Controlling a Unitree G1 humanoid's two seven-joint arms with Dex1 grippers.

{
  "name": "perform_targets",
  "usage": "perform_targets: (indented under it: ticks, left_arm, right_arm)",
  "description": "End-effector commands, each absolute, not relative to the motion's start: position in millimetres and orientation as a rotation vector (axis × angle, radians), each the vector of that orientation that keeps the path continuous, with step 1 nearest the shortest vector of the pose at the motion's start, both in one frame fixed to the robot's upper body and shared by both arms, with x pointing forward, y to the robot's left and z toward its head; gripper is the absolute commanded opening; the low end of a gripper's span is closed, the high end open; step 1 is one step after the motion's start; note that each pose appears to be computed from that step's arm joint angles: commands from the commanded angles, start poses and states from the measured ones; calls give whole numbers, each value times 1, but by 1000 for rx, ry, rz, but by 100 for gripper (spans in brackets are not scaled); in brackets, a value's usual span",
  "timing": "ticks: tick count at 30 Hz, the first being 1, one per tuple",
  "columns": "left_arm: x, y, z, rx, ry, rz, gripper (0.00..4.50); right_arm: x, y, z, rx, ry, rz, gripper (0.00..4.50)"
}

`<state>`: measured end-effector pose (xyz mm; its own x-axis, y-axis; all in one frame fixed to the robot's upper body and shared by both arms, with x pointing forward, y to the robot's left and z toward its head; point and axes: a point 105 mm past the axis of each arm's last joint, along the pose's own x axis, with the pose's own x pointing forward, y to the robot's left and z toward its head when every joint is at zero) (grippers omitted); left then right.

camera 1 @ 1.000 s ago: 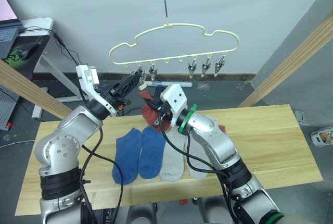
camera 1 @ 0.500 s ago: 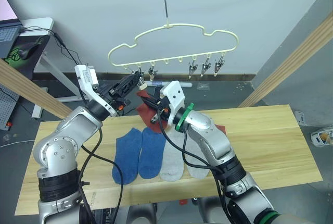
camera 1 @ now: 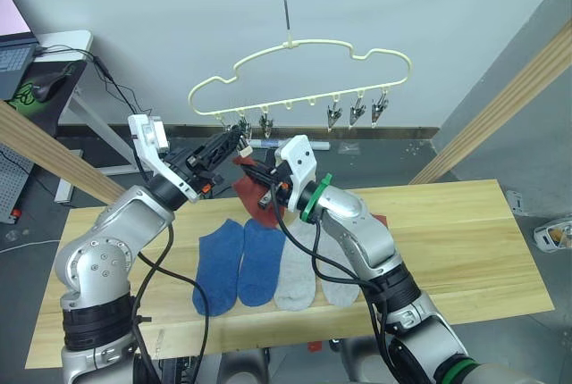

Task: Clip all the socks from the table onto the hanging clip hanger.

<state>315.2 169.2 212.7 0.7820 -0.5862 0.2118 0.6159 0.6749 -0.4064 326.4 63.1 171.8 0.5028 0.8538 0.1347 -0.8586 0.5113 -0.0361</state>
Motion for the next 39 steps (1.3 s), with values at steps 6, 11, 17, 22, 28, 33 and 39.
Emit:
perform_targets:
  ticks: [6, 11, 17, 22, 28, 33, 39]
  left_arm:
    - [309, 166, 219, -433, -98, -700, 36]
    - [309, 167, 217, -423, -96, -696, 36]
    - [309, 169, 217, -424, -97, -682, 109]
    - [307, 168, 217, -421, -92, -693, 255]
    - [304, 169, 215, -406, -81, -700, 308]
    - [304, 172, 213, -384, -73, -685, 312]
    - [303, 179, 209, -328, -66, -651, 312]
  right_arm:
    - [319, 69, 192, 73, -213, 1076, 0]
    - [318, 73, 195, 80, -218, 1089, 0]
    - [318, 78, 195, 80, -219, 1094, 0]
    - [320, 82, 196, 71, -219, 1094, 0]
    - [329, 84, 195, 51, -210, 1065, 0]
    - [336, 82, 192, 42, -195, 1038, 80]
    - [337, 77, 185, -14, -181, 1023, 216]
